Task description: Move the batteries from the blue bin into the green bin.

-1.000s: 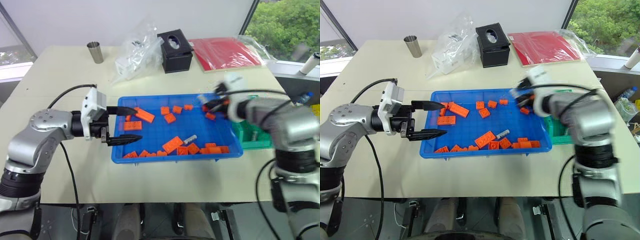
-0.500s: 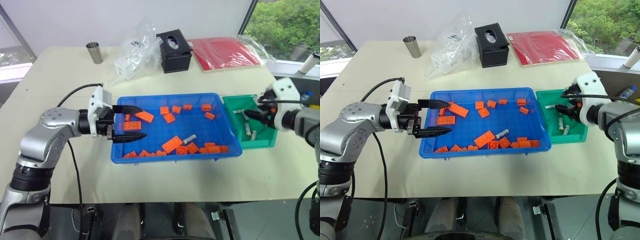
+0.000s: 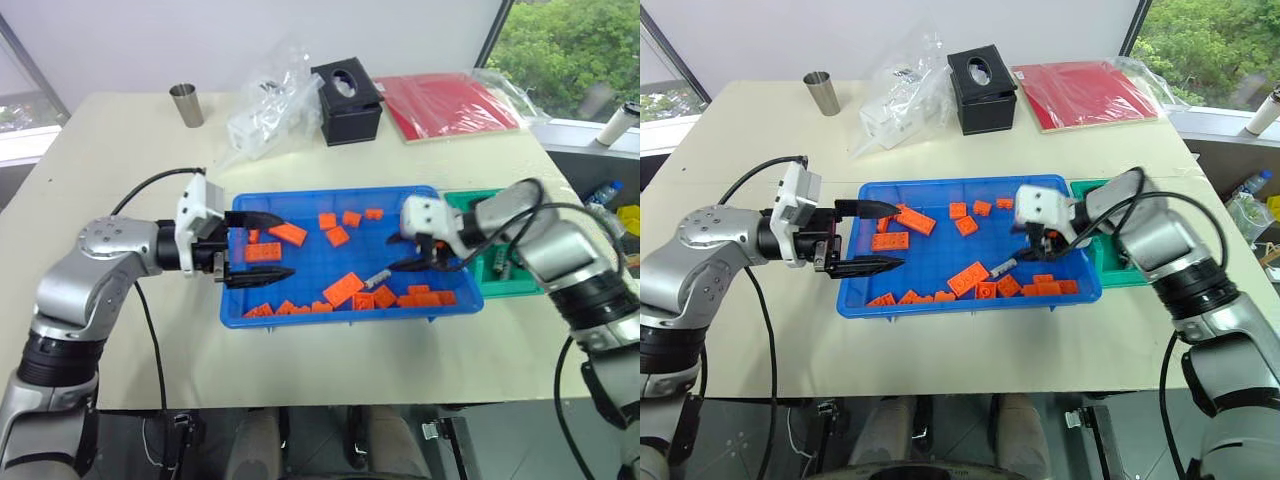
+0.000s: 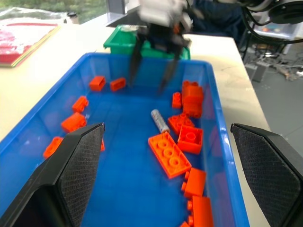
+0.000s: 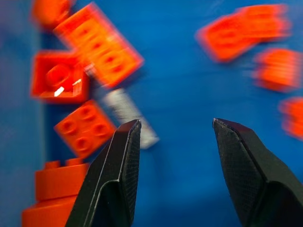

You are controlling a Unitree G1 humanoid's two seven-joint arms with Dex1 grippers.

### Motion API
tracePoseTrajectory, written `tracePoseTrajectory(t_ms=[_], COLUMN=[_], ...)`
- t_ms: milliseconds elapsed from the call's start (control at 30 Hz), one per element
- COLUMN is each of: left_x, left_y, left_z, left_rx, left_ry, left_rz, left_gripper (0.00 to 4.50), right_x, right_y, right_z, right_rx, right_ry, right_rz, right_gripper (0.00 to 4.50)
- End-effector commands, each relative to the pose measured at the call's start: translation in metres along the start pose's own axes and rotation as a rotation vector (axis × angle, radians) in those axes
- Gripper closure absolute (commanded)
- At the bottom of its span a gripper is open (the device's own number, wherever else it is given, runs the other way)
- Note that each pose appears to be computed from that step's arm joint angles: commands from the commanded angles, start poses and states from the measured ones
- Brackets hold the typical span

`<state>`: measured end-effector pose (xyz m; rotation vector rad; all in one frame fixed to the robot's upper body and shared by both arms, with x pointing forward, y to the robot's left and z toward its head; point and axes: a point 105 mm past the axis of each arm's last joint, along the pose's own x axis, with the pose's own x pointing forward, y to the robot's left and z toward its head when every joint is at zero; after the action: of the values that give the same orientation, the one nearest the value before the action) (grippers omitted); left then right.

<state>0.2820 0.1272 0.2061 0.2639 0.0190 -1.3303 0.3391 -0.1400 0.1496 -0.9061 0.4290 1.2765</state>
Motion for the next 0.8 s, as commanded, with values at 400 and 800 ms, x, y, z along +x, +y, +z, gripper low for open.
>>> tracePoseTrajectory(t_ms=[400,800], left_x=[-0.013,-0.005], left_y=[-0.001,0.004], left_z=[0.012,0.015], left_rx=[0.042,0.043], left_ry=[-0.017,-0.024], left_rz=[0.069,0.054], left_gripper=[0.0,0.0], right_x=[0.029,-0.039], right_y=[0.008,-0.046], right_z=[-0.009,0.017], right_rx=[-0.1,0.208], right_ry=[0.034,-0.16], right_rz=[0.066,-0.46], right_gripper=[2.56,4.48])
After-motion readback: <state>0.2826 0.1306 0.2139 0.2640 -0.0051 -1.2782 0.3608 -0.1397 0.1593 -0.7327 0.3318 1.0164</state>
